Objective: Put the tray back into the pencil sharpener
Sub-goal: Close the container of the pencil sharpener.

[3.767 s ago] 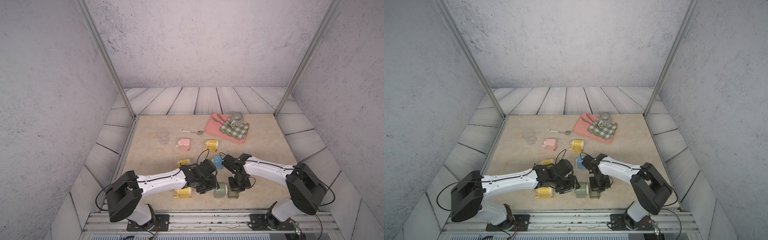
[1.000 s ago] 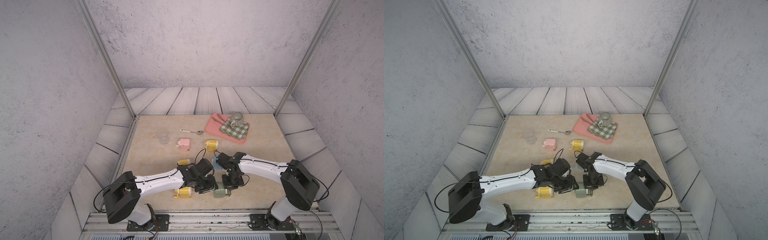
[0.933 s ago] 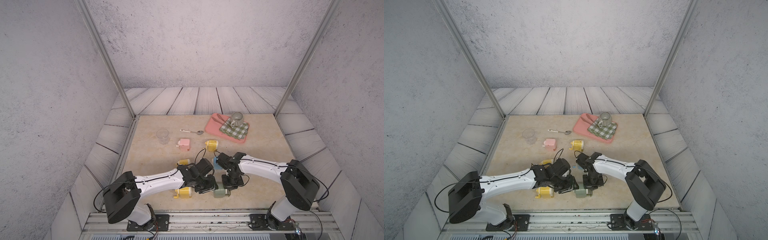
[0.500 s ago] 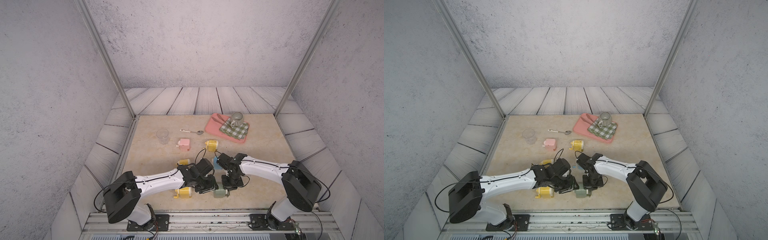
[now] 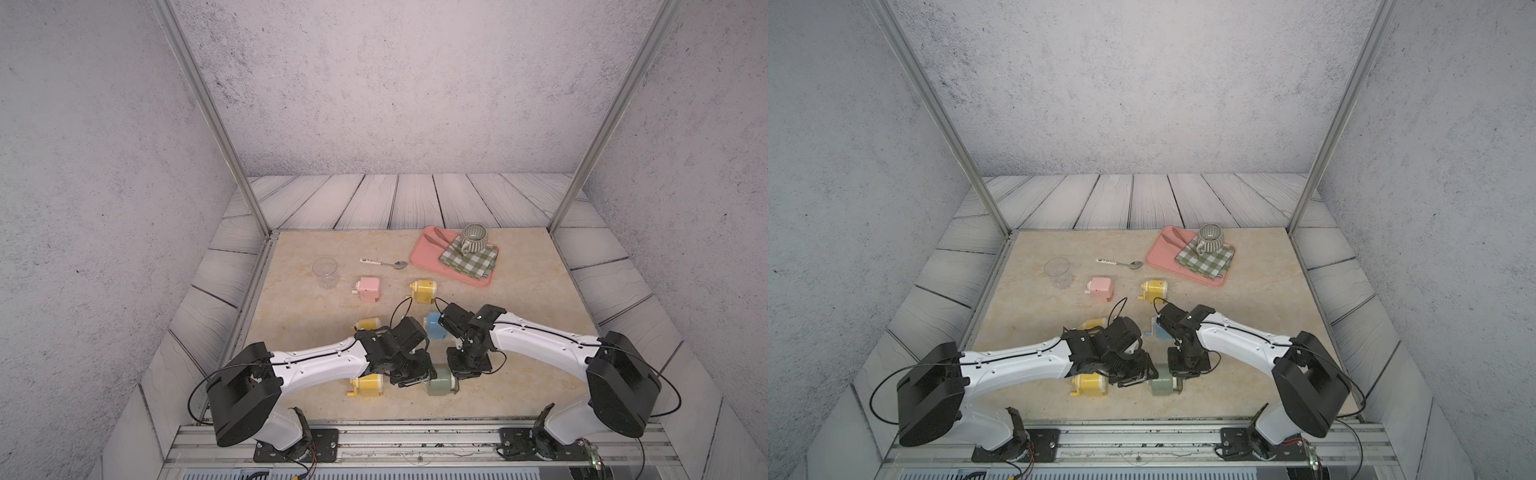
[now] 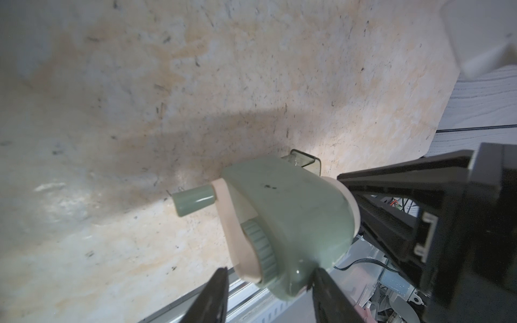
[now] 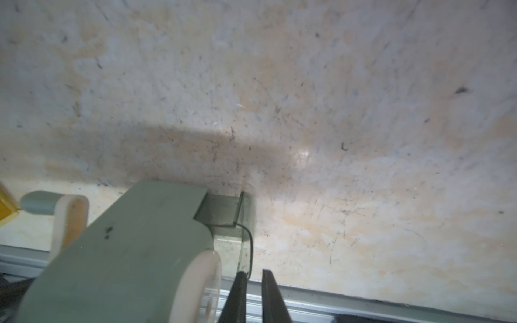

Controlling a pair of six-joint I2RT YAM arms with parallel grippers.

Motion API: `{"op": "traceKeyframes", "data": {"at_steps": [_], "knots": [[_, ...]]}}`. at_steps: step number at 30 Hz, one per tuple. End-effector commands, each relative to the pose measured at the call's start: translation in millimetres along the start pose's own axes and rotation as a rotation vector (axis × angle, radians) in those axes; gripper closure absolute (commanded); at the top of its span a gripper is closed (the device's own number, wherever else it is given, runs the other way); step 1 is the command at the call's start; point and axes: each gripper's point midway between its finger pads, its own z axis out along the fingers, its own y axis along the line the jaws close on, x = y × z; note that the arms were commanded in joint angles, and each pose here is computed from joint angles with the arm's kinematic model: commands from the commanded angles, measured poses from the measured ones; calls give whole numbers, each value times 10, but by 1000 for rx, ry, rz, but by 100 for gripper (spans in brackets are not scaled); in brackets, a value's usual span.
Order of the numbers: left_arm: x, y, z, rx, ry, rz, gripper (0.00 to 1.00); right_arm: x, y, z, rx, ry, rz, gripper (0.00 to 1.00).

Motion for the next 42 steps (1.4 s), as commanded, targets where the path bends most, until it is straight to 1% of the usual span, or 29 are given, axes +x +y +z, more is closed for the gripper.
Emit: {"op": "traceKeyframes", "data": {"at_steps": [1, 3, 6, 7, 10, 12, 24, 31, 42], "knots": [[130, 591, 103, -219, 47, -56, 49, 21, -124, -191, 18, -31, 16, 85], [130, 595, 101, -221, 47, -56, 49, 42, -199, -234, 0, -41, 49, 86], [130, 585, 101, -220, 48, -54, 49, 78, -313, -216, -70, -41, 133, 99], [127, 584, 100, -219, 47, -54, 49, 82, -346, -197, -101, -43, 164, 100], [126, 584, 100, -220, 47, -54, 50, 95, -407, -86, -187, -22, 251, 100], [122, 584, 105, -220, 47, -56, 50, 87, -399, -14, -223, -5, 282, 100], [127, 586, 108, -222, 49, -56, 50, 52, -207, 273, -337, 69, 339, 100], [137, 600, 102, -223, 48, -58, 51, 31, -160, 329, -369, 77, 350, 100], [146, 608, 109, -222, 49, -61, 51, 25, -143, 374, -376, 89, 351, 100]]}}
